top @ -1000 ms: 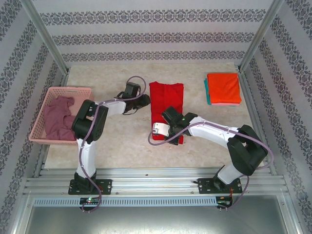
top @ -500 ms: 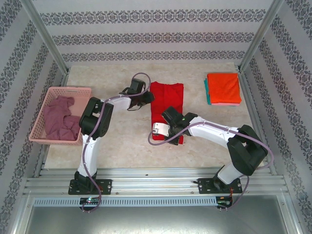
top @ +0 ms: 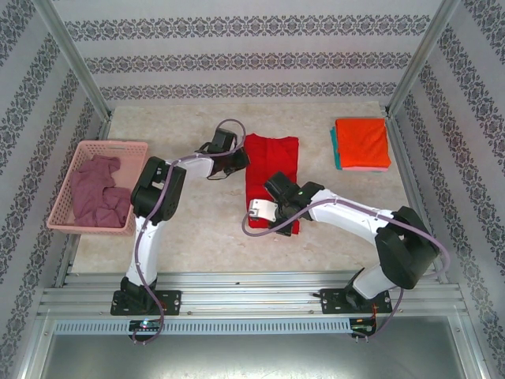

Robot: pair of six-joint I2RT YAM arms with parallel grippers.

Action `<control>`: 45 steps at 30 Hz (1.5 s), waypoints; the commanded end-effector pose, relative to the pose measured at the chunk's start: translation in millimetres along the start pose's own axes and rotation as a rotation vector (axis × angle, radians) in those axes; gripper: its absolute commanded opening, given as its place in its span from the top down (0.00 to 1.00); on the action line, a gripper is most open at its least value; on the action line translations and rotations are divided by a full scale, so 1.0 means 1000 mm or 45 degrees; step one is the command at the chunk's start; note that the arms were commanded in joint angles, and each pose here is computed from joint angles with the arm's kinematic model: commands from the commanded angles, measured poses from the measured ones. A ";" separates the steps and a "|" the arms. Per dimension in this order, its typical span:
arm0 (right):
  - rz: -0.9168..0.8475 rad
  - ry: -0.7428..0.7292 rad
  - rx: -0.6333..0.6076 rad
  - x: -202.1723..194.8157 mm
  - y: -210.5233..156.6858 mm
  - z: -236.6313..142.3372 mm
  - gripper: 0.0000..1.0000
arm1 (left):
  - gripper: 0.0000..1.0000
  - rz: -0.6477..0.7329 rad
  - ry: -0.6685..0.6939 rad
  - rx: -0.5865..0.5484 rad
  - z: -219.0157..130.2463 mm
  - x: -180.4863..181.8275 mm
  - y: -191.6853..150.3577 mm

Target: Fold and stack the t-shirts

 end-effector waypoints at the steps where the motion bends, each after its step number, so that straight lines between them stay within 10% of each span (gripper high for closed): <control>1: -0.039 0.091 -0.033 0.015 0.009 -0.024 1.00 | 1.00 0.024 0.051 0.113 -0.010 0.014 -0.035; 19: -0.164 -0.154 0.034 -0.079 0.044 -0.058 1.00 | 1.00 -0.024 0.018 0.240 -0.040 0.052 -0.105; 45: -0.148 -0.328 0.089 -0.175 0.082 -0.028 1.00 | 1.00 -0.032 -0.032 0.354 -0.034 0.077 -0.108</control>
Point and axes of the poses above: each hand's point on the last joint's axis, 136 mm out from that joint toward the fingers, its own z axis out along the fingers, its own x axis along the line the jaws close on, y = z × x, the point moved 3 cm from there along -z, back along the fingers, and after that the axes turned 3 degrees about z, right-handed, at the moved point
